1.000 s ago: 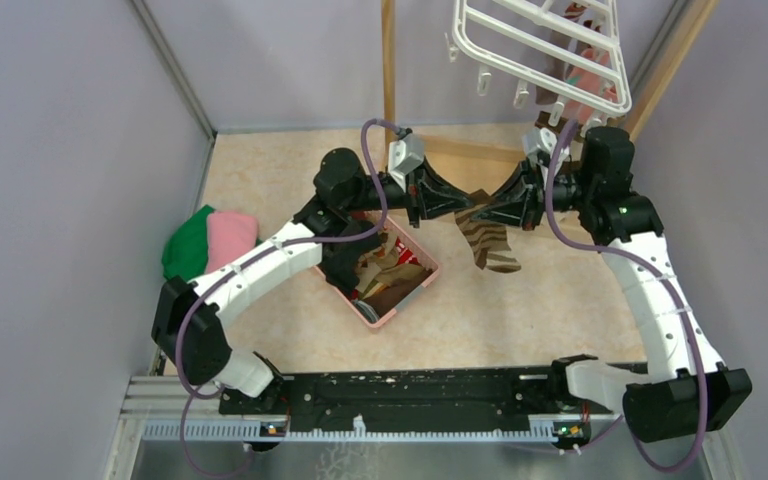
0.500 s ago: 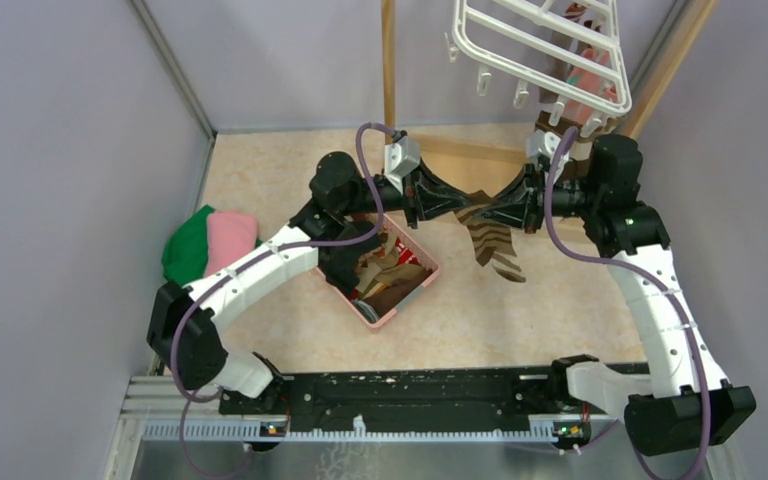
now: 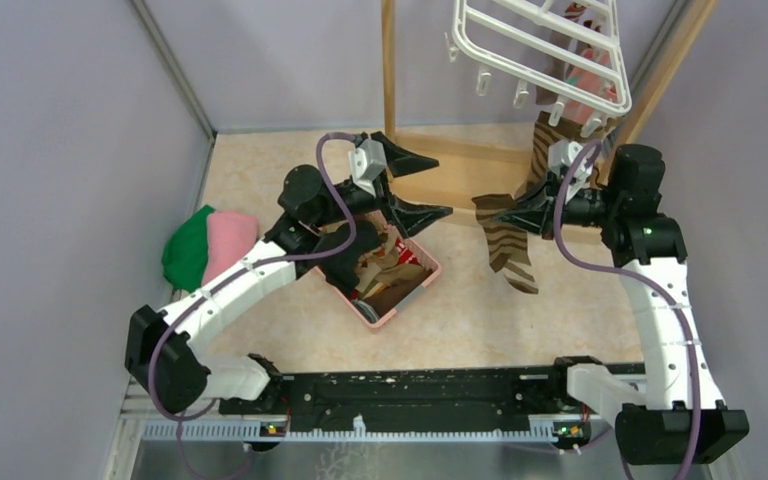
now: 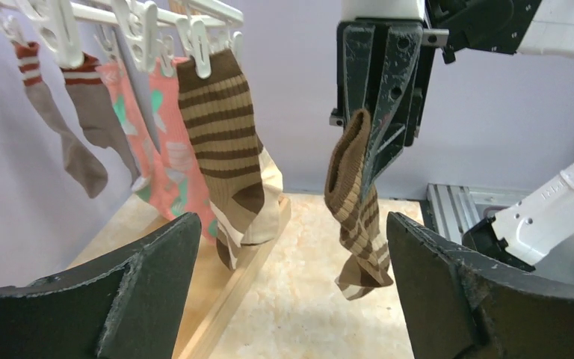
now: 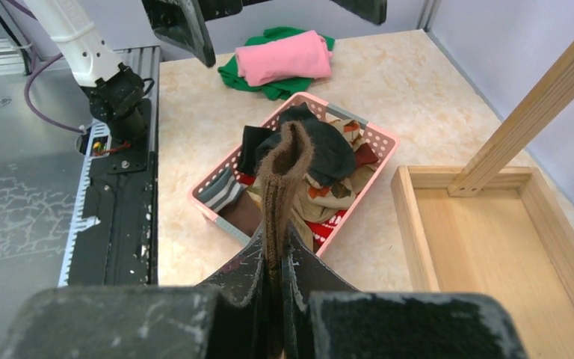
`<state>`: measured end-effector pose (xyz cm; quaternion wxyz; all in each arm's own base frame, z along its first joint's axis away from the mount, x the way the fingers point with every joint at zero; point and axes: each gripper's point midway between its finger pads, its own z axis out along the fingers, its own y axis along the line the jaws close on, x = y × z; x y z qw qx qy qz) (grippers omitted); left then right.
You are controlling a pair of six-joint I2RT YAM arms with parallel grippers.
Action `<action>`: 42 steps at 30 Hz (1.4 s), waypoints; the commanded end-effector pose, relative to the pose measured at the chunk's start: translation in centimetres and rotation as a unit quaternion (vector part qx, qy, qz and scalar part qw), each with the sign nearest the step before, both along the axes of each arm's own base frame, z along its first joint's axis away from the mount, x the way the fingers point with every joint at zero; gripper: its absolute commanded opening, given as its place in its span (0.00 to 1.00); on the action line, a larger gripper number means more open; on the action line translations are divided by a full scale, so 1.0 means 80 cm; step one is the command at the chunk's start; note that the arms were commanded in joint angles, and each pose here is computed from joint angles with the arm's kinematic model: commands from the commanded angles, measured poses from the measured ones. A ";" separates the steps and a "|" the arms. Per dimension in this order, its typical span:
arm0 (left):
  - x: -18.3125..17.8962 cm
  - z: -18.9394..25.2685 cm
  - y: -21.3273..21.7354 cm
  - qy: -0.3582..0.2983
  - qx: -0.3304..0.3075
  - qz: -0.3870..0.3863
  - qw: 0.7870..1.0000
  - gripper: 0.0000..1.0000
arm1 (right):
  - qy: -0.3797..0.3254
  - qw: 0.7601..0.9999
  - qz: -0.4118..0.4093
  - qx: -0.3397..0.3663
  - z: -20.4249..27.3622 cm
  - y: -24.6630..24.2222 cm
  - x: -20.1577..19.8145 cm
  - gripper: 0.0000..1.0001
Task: Clip the socks to the hanger
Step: Pick up the sock from the bin, then open the clamp at the hanger.
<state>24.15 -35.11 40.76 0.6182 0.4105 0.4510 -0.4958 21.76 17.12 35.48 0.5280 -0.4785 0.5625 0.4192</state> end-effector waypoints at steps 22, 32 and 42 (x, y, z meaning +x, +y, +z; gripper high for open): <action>0.048 0.088 -0.085 -0.018 -0.095 -0.108 0.989 0.92 | -0.010 0.997 -0.067 0.029 -0.006 -0.053 0.014 0.00; 0.065 0.074 -0.077 -0.049 -0.184 -0.069 0.979 0.99 | -0.005 0.998 -0.061 0.031 -0.011 -0.053 0.014 0.00; 0.119 0.072 -0.103 -0.013 -0.211 -0.040 0.977 0.99 | -0.003 0.998 -0.058 0.031 -0.013 -0.053 0.014 0.00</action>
